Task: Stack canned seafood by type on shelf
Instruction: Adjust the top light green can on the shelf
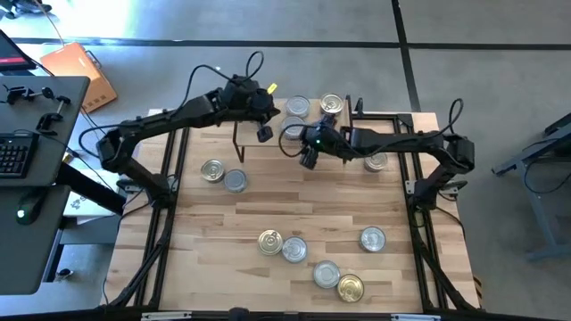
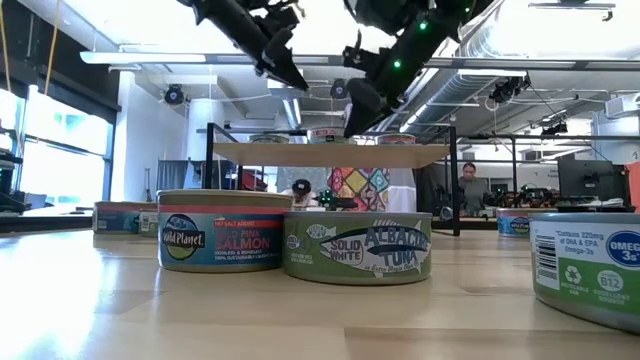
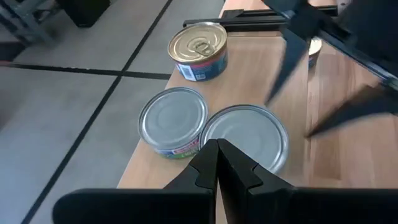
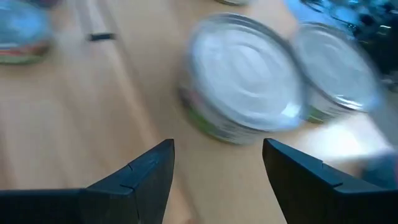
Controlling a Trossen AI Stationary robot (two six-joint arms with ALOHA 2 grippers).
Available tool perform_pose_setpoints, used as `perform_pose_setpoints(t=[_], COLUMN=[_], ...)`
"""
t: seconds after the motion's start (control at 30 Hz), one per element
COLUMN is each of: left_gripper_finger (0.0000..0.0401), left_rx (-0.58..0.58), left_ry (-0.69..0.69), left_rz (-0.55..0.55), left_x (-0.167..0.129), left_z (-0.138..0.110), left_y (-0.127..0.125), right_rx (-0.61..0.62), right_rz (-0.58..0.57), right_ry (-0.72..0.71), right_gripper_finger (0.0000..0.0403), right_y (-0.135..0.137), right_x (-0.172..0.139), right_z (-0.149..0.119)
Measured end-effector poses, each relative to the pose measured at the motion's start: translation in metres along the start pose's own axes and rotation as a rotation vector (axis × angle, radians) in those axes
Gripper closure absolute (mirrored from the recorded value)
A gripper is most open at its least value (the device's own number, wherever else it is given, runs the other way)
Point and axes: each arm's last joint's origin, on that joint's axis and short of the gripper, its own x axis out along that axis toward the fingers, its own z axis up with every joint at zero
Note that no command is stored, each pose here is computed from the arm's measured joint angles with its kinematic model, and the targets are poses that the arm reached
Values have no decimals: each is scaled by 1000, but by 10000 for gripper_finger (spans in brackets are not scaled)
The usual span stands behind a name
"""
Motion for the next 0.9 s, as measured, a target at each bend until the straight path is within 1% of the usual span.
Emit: perform_pose_setpoints(t=[0.13,0.23,0.3,0.4,0.5,0.63,0.77,0.9], left_gripper_finger=[401,401,401,401,401,401,401,401], left_rx=[30,50,62,72,73,44,4,-32], left_ry=[19,9,-11,-40,-57,-49,-22,-5], left_rz=[17,27,42,82,121,142,135,137], left_x=[-14,-24,-33,-49,-69,-95,-115,-125], left_z=[2,5,9,14,16,14,8,4], left_y=[-6,-10,-12,-12,-12,-12,-13,-13], right_rx=[-2,-16,5,66,121,147,172,184], right_rz=[-40,-45,-48,-10,28,52,53,44], right_ry=[0,-50,-79,-116,-145,-97,-65,-42], right_gripper_finger=[167,167,168,176,202,245,279,299], right_y=[-6,-13,-25,-52,-79,-106,-118,-121], right_x=[-13,-27,-33,-33,-23,4,32,58], right_z=[1,6,13,26,35,33,27,20])
